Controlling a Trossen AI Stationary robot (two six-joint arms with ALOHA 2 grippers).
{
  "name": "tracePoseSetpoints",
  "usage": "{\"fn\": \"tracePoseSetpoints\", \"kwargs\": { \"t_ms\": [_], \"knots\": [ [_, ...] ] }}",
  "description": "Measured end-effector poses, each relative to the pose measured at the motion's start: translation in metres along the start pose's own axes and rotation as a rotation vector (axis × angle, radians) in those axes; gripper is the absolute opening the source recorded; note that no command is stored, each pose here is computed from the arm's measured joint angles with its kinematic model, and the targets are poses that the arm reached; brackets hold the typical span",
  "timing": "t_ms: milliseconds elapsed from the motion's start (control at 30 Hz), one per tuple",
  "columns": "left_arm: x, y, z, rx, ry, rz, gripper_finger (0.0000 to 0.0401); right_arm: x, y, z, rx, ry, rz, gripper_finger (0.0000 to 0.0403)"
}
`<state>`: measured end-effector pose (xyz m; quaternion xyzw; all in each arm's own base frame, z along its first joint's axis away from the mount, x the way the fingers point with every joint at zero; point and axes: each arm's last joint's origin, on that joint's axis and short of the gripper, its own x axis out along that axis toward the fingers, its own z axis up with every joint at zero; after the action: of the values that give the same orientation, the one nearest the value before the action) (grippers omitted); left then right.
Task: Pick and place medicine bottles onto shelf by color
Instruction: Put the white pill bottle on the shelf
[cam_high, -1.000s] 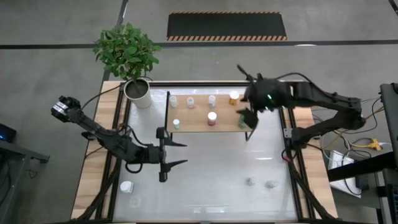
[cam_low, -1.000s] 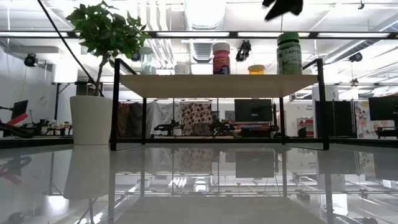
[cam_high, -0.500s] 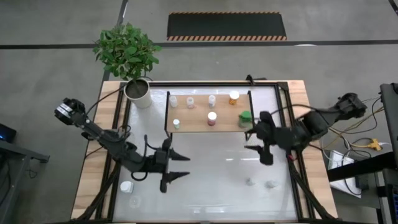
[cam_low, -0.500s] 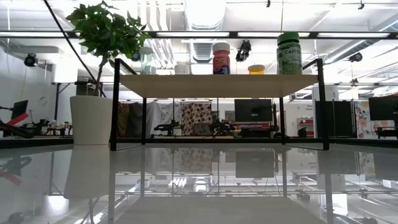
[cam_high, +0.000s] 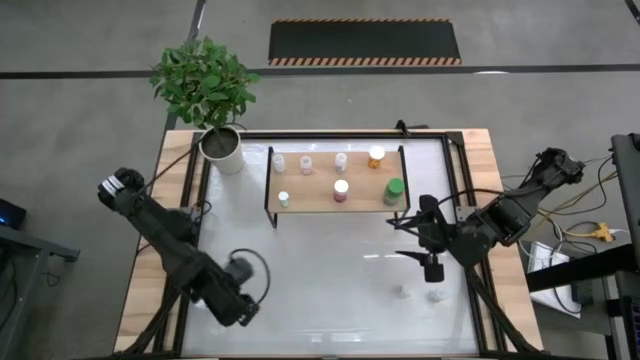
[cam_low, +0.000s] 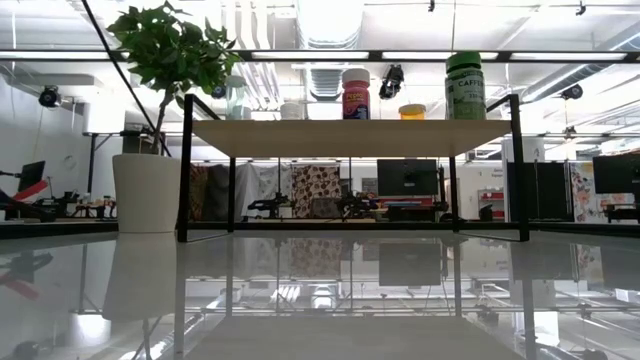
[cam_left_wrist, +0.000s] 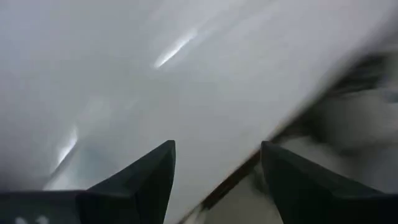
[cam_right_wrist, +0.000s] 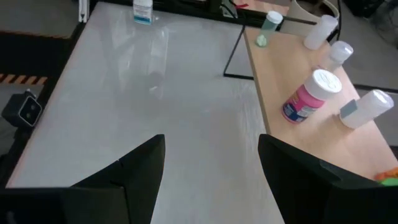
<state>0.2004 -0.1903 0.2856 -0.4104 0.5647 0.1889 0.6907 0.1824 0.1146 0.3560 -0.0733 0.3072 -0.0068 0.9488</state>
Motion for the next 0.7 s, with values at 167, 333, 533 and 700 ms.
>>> {"fn": "tracePoseSetpoints", "kwargs": {
  "t_ms": [167,333,533,700],
  "knots": [
    [0.014,0.024,-0.026,-0.235,0.206,0.368,0.0219,0.007,0.003,-0.006,-0.013,-0.004,0.001,0.0247],
    [0.023,0.034,-0.042,-0.361,0.194,0.433,0.0219,0.014,0.005,-0.014,-0.012,0.021,-0.005,0.0247],
    [0.027,0.042,-0.051,-0.375,0.176,0.466,0.0219,0.018,0.006,-0.021,-0.004,0.041,-0.011,0.0247],
    [0.032,0.046,-0.049,-0.373,0.152,0.472,0.0219,0.02,0.006,-0.022,0.02,0.044,-0.012,0.0247]
  ]
}}
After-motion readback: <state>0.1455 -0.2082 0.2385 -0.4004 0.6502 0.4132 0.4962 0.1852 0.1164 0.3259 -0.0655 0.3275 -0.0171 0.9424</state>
